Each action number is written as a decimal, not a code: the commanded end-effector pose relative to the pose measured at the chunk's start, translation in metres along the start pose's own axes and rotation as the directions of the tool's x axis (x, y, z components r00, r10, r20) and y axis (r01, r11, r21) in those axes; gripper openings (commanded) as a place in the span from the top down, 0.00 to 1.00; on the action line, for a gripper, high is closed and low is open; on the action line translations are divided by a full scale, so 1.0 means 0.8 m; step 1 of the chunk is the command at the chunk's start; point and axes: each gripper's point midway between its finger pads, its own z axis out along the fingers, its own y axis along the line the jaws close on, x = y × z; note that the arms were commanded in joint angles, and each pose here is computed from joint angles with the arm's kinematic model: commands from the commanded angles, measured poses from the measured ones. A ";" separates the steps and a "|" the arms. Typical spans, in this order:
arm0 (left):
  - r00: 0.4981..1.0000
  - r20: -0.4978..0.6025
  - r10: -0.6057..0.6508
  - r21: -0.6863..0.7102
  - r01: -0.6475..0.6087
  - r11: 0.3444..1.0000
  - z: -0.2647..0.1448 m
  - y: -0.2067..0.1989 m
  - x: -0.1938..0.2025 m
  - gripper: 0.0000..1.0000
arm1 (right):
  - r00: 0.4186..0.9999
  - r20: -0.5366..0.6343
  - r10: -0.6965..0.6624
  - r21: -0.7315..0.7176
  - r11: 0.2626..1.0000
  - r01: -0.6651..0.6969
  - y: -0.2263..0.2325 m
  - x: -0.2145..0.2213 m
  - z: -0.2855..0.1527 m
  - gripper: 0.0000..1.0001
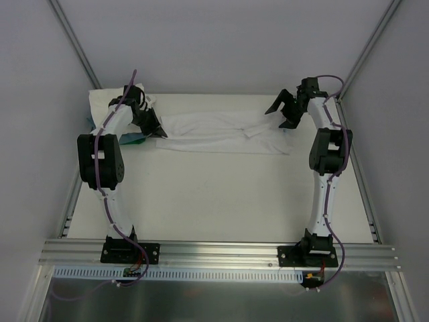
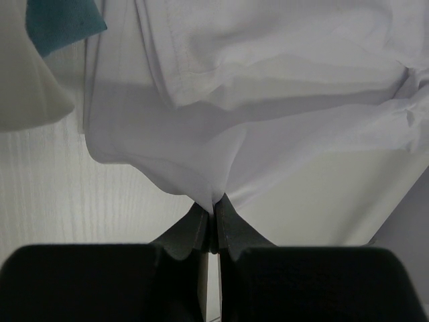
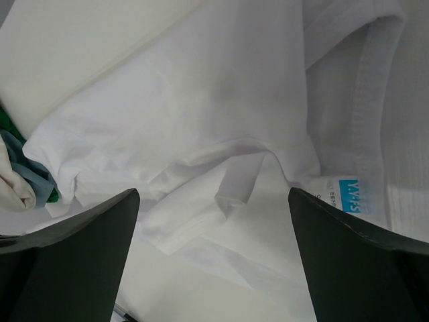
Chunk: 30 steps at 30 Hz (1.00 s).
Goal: Fold and stack the t-shirts
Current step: Fold the other side of the tshirt into a rectangle
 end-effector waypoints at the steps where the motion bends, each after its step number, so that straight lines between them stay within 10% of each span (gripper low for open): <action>1: 1.000 0.010 -0.017 0.025 0.016 1.000 -0.006 -0.012 -0.010 1.00 | 0.998 0.055 -0.043 -0.035 0.998 0.045 0.021 -0.013 -0.019 0.00; 30: 0.995 0.078 -0.068 -0.183 0.081 0.980 0.047 0.037 -0.067 0.99 | 0.990 0.026 -0.141 -0.030 0.989 0.142 0.032 0.024 -0.093 0.01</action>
